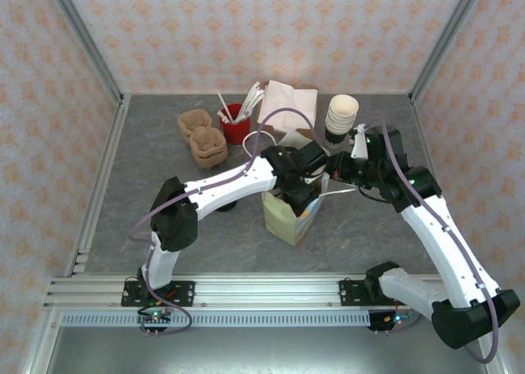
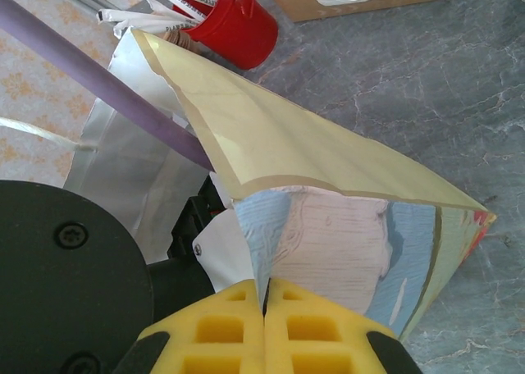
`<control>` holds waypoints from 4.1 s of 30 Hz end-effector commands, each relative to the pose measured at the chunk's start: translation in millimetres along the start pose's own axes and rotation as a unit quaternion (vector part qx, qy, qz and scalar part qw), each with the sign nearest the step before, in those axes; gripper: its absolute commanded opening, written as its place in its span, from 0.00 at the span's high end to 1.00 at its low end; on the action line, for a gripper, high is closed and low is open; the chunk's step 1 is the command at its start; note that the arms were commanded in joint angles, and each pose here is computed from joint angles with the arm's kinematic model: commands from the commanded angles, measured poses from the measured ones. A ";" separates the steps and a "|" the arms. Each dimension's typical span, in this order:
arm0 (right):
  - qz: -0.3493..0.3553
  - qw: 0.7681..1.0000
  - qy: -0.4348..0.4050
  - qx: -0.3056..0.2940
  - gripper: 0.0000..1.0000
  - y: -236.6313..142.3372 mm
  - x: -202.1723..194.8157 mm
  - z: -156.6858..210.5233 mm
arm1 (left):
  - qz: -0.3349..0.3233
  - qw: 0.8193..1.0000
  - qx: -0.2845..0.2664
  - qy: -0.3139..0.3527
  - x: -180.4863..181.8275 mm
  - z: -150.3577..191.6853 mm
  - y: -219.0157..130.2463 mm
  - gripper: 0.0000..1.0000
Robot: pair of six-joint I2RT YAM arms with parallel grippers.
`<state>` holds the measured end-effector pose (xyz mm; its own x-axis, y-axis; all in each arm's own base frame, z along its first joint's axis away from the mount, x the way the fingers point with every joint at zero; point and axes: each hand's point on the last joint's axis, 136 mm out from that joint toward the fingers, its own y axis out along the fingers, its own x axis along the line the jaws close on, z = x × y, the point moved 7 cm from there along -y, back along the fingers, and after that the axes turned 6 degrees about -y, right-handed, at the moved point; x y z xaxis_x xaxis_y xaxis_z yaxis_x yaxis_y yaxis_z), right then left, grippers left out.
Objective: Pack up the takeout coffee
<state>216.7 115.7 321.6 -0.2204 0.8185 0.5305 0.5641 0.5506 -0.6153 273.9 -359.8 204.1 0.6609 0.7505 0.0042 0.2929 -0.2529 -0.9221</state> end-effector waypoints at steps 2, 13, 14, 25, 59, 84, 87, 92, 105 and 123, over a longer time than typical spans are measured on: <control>-0.057 0.998 -0.022 -0.022 1.00 -6.7 19.9 -9.5 | -0.013 0.999 -0.033 -0.011 -4.9 -8.7 8.3 0.22; -0.053 0.998 -0.022 -0.019 1.00 -8.0 18.0 -5.3 | 0.000 0.997 -0.066 -0.035 5.5 -18.2 -21.0 0.47; -0.052 0.998 -0.021 -0.019 1.00 -8.2 17.5 -5.0 | 0.002 0.997 -0.071 -0.039 7.1 -19.8 -26.1 0.49; -0.041 0.999 -0.026 -0.020 1.00 -9.9 14.1 -1.8 | 0.019 0.994 -0.088 -0.055 13.5 -24.3 -52.2 0.66; -0.032 0.999 -0.033 -0.015 1.00 -10.3 8.0 5.6 | 0.052 0.989 -0.051 -0.130 26.8 -23.7 -65.6 0.70; -0.008 0.999 -0.041 -0.017 1.00 -8.8 0.6 5.9 | 0.091 0.960 0.072 -0.255 27.0 -19.4 -83.5 0.69; 0.011 0.999 -0.038 -0.022 1.00 -10.0 -2.6 4.9 | 0.097 0.958 0.064 -0.261 28.5 -21.4 -88.6 0.68; 0.027 0.998 -0.037 -0.030 1.00 -10.5 -5.6 2.0 | 0.106 0.954 0.052 -0.274 31.3 -26.4 -99.6 0.68; 0.085 0.994 -0.045 -0.057 1.00 -17.4 -13.2 -7.5 | 0.143 0.937 -0.001 -0.320 30.6 -38.7 -142.5 0.69; 0.150 0.983 -0.057 -0.087 1.00 -25.6 -22.8 -17.3 | 0.197 0.923 -0.103 -0.314 30.7 -36.4 -218.3 0.67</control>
<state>219.4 88.1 323.9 -0.1272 0.9385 0.3209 0.7035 0.3135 -0.6379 261.6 -310.1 393.6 0.2106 0.8139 -0.5415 0.2482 -0.5803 -0.7756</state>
